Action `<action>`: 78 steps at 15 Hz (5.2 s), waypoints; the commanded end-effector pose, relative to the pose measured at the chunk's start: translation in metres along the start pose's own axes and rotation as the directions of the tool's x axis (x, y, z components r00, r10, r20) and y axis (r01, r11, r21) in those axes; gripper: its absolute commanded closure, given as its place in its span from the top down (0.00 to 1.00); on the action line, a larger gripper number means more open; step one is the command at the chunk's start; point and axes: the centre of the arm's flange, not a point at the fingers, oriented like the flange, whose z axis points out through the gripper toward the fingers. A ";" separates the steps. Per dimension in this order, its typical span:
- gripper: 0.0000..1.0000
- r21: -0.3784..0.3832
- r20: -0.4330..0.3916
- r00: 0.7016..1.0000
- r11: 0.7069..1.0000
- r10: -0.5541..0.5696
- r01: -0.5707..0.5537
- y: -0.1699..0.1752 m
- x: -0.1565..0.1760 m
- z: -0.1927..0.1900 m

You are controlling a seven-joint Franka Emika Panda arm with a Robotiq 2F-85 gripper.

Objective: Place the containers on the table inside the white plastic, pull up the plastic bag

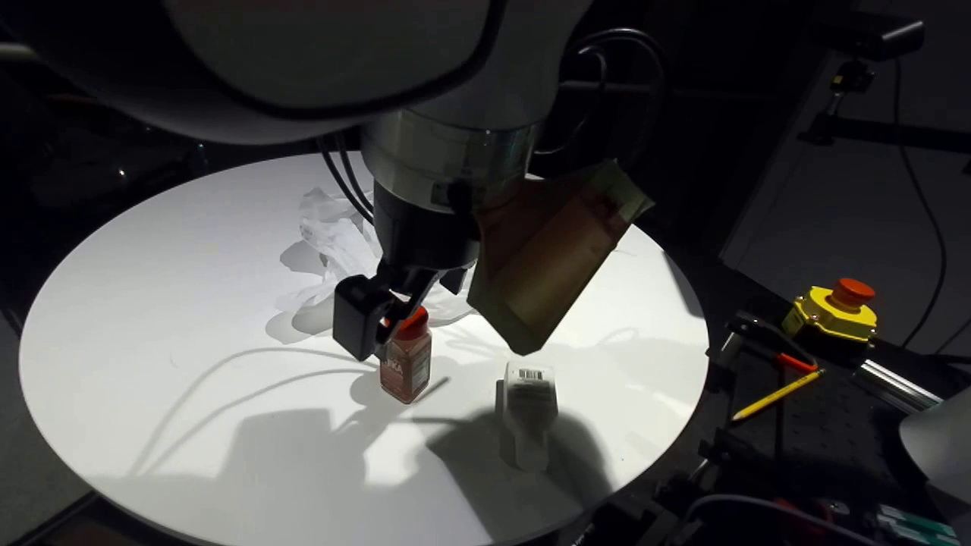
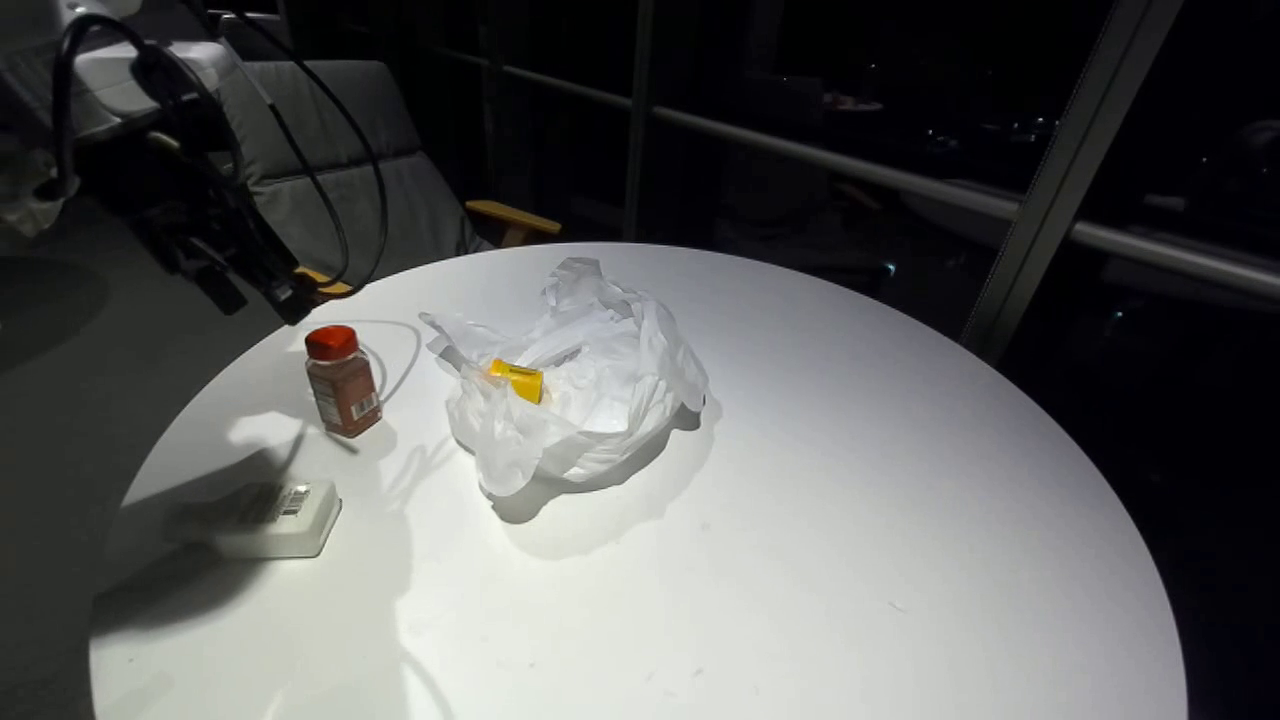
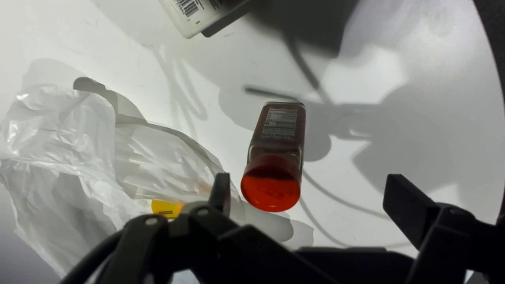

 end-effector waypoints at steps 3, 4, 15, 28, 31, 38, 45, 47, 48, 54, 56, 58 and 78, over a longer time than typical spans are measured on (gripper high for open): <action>1.00 -0.044 -0.027 0.999 0.999 0.028 -0.029 -0.002 0.015 0.025; 1.00 -0.046 -0.023 0.999 0.998 0.033 -0.034 0.000 0.018 0.029; 0.49 -0.056 -0.001 0.996 0.995 0.087 -0.087 0.012 0.038 0.051; 0.25 -0.174 -0.009 0.993 0.978 0.114 -0.114 0.045 0.108 -0.055; 0.25 -0.168 -0.079 0.981 0.968 0.176 -0.187 0.068 0.140 -0.056; 0.25 -0.301 -0.138 0.968 0.922 0.210 -0.243 0.065 0.153 0.029; 0.25 -0.465 -0.242 0.960 0.852 0.138 -0.240 0.052 0.130 0.071; 0.25 -0.487 -0.284 0.950 0.834 0.129 -0.259 0.054 0.133 0.066; 0.25 -0.512 -0.290 0.950 0.820 0.117 -0.257 0.055 0.136 0.068; 0.75 -0.584 -0.247 0.960 0.770 0.133 -0.257 0.073 0.145 0.107; 0.81 -0.573 -0.228 0.960 0.776 0.160 -0.265 0.081 0.145 0.114; 0.96 -0.550 -0.220 0.959 0.790 0.177 -0.272 0.087 0.153 0.099; 1.00 -0.224 0.230 0.933 0.918 -0.277 0.327 0.185 0.097 -0.051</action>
